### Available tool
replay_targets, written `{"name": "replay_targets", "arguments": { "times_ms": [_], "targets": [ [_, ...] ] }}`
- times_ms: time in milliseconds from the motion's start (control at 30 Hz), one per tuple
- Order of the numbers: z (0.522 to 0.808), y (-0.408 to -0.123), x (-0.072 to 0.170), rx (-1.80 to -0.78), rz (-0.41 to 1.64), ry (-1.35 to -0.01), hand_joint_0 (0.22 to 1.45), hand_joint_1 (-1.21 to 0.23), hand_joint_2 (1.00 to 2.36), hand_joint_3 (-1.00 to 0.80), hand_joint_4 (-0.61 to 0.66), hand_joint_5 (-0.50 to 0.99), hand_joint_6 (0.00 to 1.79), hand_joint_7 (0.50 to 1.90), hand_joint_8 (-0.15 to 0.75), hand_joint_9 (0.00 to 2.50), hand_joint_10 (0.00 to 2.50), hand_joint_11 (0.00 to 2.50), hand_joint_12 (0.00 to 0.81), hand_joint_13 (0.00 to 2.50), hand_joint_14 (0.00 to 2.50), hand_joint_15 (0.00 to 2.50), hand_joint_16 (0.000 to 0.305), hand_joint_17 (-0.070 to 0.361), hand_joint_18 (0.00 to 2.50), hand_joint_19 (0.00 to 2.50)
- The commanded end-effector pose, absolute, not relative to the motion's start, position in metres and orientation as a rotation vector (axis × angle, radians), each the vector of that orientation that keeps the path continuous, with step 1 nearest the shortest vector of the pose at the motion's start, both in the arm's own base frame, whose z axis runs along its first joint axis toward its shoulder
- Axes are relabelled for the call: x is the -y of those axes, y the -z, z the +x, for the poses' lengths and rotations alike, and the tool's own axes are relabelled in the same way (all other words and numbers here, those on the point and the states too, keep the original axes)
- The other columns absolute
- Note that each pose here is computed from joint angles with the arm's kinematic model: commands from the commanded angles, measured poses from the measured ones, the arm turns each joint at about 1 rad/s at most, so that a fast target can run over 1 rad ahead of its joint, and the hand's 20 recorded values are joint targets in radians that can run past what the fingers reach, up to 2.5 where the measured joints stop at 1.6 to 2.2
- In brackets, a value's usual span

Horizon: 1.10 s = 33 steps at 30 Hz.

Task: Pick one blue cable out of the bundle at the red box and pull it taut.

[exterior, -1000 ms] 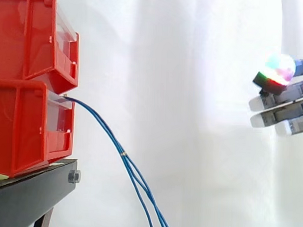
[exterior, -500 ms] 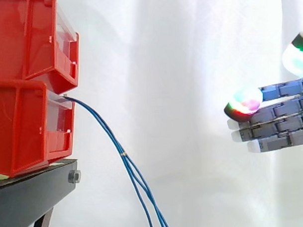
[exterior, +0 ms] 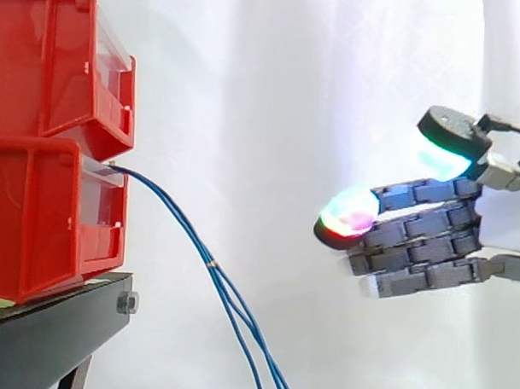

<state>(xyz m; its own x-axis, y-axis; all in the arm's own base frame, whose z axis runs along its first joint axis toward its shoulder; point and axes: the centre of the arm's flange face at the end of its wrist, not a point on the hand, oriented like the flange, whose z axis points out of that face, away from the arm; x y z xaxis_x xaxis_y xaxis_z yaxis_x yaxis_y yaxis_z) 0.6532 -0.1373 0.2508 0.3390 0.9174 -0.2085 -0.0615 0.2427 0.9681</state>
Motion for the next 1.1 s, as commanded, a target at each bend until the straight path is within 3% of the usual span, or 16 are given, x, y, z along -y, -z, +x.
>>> {"name": "replay_targets", "arguments": {
  "times_ms": [0, 200, 433, 667, 700, 833, 1067],
  "targets": [
    [0.669, -0.236, 0.137, -1.003, 1.113, -0.850, 0.56, -0.71, 1.00, -0.50, 0.42, -0.17, 0.50, 0.91, 0.279, 0.09, 0.00, 0.00, 0.369, 0.00, 0.00, 0.00, 0.066, 0.149, 0.00, 0.11],
    [0.674, -0.228, 0.132, -0.994, 1.107, -0.877, 0.57, -0.71, 1.00, -0.50, 0.42, -0.17, 0.50, 0.90, 0.278, 0.09, 0.00, 0.00, 0.370, 0.00, 0.00, 0.00, 0.066, 0.149, 0.00, 0.10],
    [0.703, -0.190, 0.129, -0.983, 1.131, -0.935, 0.57, -0.70, 1.00, -0.50, 0.42, -0.17, 0.50, 0.91, 0.278, 0.10, 0.00, 0.00, 0.370, 0.00, 0.00, 0.00, 0.066, 0.149, 0.00, 0.11],
    [0.711, -0.188, 0.121, -1.006, 1.124, -0.955, 0.57, -0.70, 1.00, -0.50, 0.42, -0.16, 0.50, 0.90, 0.279, 0.10, 0.00, 0.00, 0.371, 0.00, 0.00, 0.00, 0.066, 0.149, 0.00, 0.11],
    [0.714, -0.173, 0.119, -1.004, 1.118, -0.958, 0.57, -0.70, 1.00, -0.50, 0.42, -0.16, 0.50, 0.90, 0.279, 0.10, 0.00, 0.00, 0.371, 0.00, 0.00, 0.00, 0.066, 0.149, 0.00, 0.12],
    [0.722, -0.166, 0.117, -0.989, 1.112, -0.975, 0.57, -0.70, 1.00, -0.50, 0.43, -0.16, 0.50, 0.90, 0.279, 0.10, 0.00, 0.00, 0.371, 0.00, 0.00, 0.00, 0.066, 0.149, 0.00, 0.12],
    [0.757, -0.157, 0.109, -0.982, 1.096, -1.043, 0.56, -0.73, 1.00, -0.50, 0.44, -0.15, 0.50, 0.89, 0.288, 0.15, 0.00, 0.00, 0.377, 0.00, 0.00, 0.00, 0.067, 0.151, 0.00, 0.07]
  ]
}}
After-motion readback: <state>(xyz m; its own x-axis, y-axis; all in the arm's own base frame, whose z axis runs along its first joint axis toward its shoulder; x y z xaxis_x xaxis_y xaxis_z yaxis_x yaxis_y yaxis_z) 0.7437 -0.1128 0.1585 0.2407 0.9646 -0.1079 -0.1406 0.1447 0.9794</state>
